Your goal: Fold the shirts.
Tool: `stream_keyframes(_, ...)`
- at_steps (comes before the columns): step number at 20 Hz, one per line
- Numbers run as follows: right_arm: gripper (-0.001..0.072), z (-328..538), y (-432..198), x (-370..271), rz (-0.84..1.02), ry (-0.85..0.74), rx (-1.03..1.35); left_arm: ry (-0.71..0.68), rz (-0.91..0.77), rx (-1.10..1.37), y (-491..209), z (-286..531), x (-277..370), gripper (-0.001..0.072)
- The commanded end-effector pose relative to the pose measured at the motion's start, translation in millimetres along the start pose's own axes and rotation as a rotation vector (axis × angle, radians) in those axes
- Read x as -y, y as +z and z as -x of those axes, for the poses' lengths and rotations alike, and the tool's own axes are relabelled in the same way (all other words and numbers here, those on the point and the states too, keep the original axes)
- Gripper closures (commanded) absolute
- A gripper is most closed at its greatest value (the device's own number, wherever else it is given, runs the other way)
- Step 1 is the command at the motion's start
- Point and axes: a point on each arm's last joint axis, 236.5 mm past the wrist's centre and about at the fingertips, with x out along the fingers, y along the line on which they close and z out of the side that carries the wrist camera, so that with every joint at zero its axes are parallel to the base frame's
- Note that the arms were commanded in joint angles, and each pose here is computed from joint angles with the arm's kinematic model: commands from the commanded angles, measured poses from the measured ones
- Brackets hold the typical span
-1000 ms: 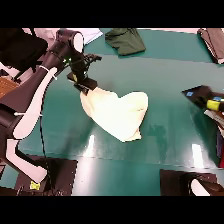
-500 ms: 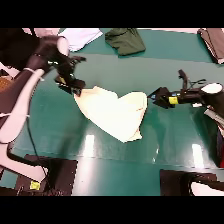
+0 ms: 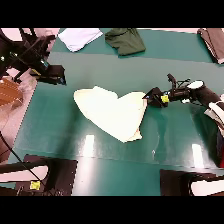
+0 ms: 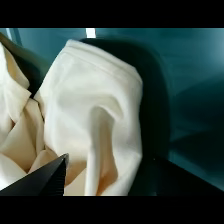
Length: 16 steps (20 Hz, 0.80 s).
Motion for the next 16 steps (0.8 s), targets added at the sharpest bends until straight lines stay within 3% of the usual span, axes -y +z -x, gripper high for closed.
stream_keyframes(1, 0.0143, 4, -3, 12, -0.009, -0.042, -0.02, -0.076, 0.004, -0.081, -24, -35, 5, 0.0216)
stream_keyframes(4, 0.0143, 17, 4, 17, 0.018, -0.1, 0.025, -0.122, 0.039, -0.12, -47, -67, 9, 0.0216)
stream_keyframes(8, 0.0144, -13, 1, 4, -0.008, -0.052, 0.011, -0.308, 0.043, -0.072, -42, -84, 45, 0.0217)
stream_keyframes(9, 0.0199, -25, -4, 0, -0.013, -0.036, -0.005, -0.312, 0.04, -0.057, -40, -87, 45, 0.0216)
stream_keyframes(10, 0.0353, -34, -5, -2, -0.019, -0.026, -0.01, -0.308, 0.033, -0.046, -39, -92, 44, 0.0216)
stream_keyframes(11, 0.0551, -40, -6, -5, -0.017, -0.017, -0.008, -0.311, 0.02, -0.047, -42, -97, 43, 0.0215)
stream_keyframes(12, 0.0691, -42, -5, -10, 0.004, -0.006, -0.001, -0.331, 0.003, -0.059, -48, -102, 46, 0.0214)
stream_keyframes(16, 0.0693, -14, 13, -33, 0.053, 0.017, 0.103, -0.43, -0.011, 0.007, -52, -131, 60, 0.0206)
